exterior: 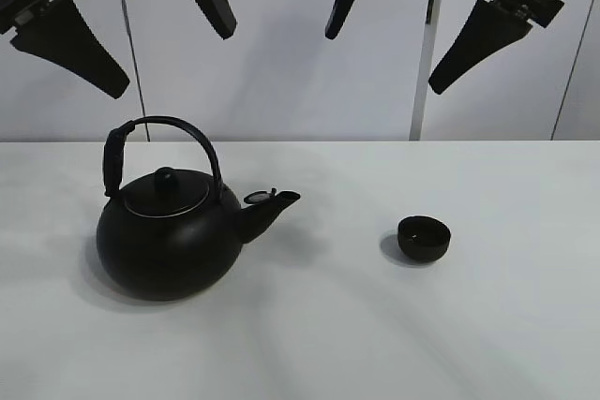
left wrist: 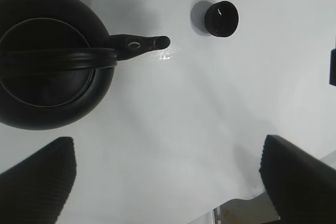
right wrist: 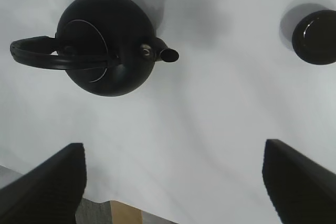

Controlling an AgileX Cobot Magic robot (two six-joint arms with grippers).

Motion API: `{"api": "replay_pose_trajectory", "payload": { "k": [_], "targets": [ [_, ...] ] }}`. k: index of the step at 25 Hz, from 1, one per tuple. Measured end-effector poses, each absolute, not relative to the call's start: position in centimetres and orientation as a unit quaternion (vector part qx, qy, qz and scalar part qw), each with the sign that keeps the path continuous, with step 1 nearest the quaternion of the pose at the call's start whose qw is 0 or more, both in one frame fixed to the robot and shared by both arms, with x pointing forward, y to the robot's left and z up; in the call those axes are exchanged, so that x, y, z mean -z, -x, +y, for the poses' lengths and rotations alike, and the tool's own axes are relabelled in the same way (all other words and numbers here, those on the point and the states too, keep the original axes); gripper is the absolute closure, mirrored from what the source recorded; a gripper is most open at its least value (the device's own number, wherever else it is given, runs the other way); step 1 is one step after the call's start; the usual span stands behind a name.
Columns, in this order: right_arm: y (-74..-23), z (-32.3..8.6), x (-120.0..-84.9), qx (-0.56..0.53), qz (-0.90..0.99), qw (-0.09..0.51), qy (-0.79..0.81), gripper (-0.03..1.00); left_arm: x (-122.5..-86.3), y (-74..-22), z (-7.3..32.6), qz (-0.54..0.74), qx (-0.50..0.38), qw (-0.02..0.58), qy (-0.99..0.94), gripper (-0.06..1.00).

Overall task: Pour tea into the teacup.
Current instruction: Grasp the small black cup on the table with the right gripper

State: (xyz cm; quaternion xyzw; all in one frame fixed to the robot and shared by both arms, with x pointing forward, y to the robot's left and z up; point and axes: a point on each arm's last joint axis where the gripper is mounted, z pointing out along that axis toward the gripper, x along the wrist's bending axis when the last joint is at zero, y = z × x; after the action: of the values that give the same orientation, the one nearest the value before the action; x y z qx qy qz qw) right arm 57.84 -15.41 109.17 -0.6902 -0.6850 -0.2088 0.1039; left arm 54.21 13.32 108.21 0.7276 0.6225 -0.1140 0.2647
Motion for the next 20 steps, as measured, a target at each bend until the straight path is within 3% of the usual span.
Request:
{"api": "replay_pose_trajectory", "payload": {
  "k": [9, 20],
  "targets": [
    [-57.9, -15.5, -109.1, 0.210, -0.723, 0.086, 0.652, 0.34, -108.2, -54.2, 13.3, 0.622, 0.114, 0.265, -0.728, 0.26],
    [-58.8, -17.6, -107.7, 0.130, -0.827, -0.035, 0.545, 0.34, -108.2, -54.2, 13.3, 0.622, 0.114, 0.265, -0.728, 0.26]
  ]
}}
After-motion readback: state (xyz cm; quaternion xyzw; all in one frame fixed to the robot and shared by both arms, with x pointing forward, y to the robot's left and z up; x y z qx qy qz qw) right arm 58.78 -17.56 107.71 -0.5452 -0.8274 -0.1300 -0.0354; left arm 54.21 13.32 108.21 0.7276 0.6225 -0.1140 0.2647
